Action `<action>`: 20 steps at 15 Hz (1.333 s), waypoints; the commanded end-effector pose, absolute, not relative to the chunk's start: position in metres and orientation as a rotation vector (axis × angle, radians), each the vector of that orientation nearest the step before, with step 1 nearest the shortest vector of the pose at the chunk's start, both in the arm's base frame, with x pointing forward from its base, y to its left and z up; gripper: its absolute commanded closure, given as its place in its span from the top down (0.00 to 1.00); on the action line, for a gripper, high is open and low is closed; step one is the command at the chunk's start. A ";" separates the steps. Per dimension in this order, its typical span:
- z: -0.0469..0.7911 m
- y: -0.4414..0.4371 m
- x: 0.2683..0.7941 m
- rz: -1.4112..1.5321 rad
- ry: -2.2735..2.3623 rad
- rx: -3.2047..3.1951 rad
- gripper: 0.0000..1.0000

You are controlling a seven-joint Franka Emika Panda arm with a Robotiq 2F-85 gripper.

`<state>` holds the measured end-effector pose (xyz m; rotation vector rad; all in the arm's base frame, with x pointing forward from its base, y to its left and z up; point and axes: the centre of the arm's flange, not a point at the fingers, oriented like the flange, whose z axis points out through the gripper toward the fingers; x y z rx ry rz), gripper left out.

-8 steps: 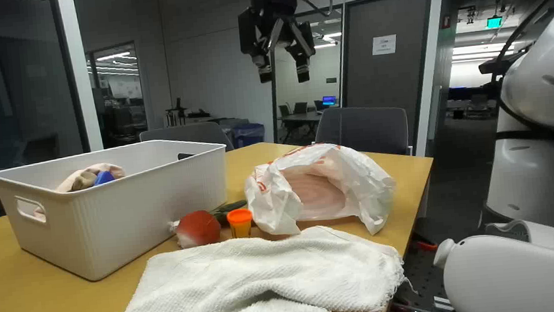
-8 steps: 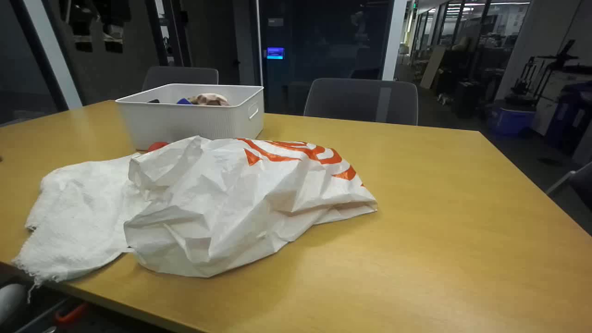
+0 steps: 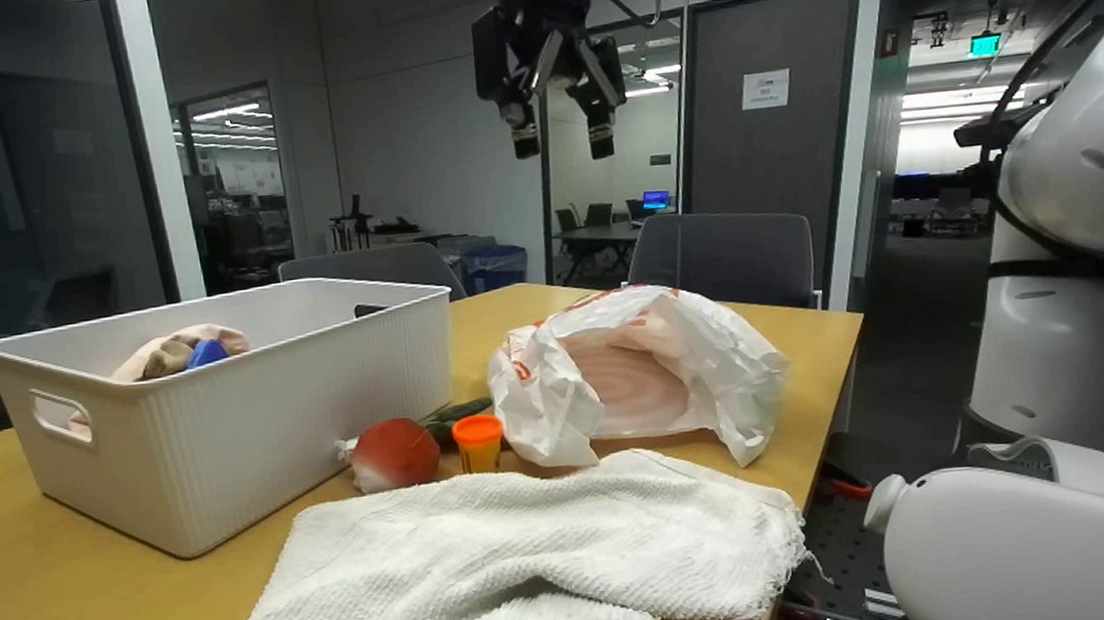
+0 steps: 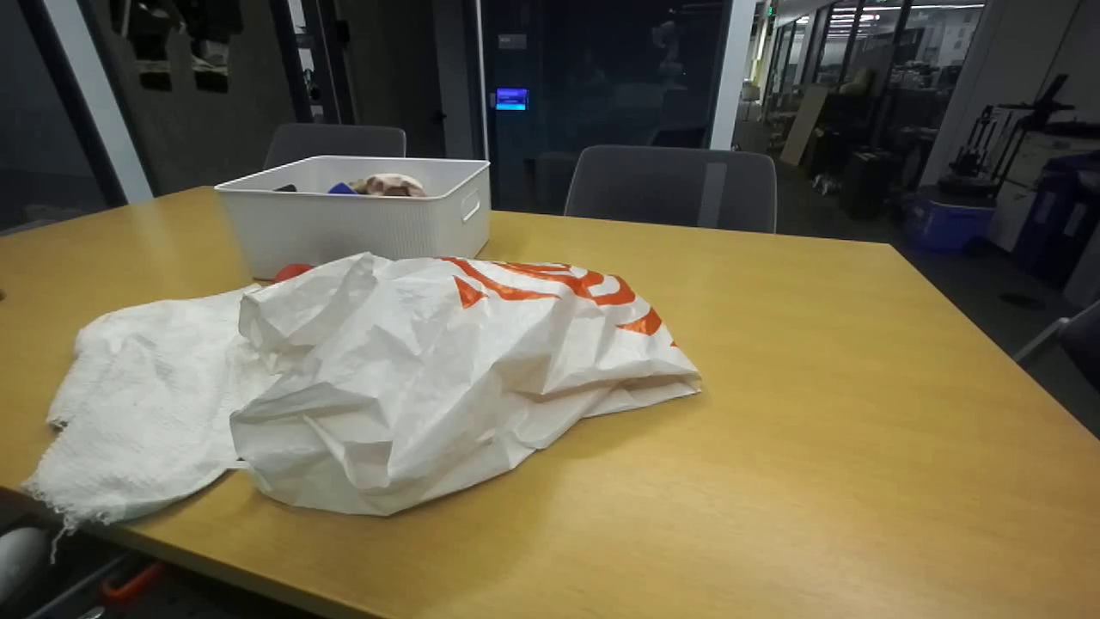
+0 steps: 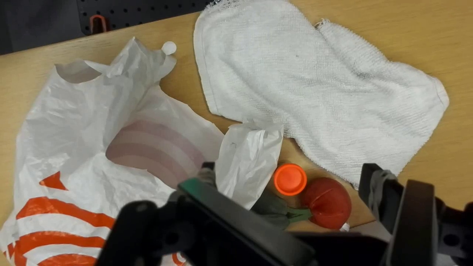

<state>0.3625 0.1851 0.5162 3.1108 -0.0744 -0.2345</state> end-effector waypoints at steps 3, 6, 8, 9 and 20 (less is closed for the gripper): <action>0.485 0.206 0.374 -0.196 0.007 3.112 1.00; 0.441 0.230 0.384 -0.160 0.104 3.131 1.00; 0.410 0.243 0.391 -0.147 0.155 3.152 1.00; 0.397 0.248 0.393 -0.138 0.180 3.151 1.00; 0.300 0.271 0.441 0.042 0.550 3.072 1.00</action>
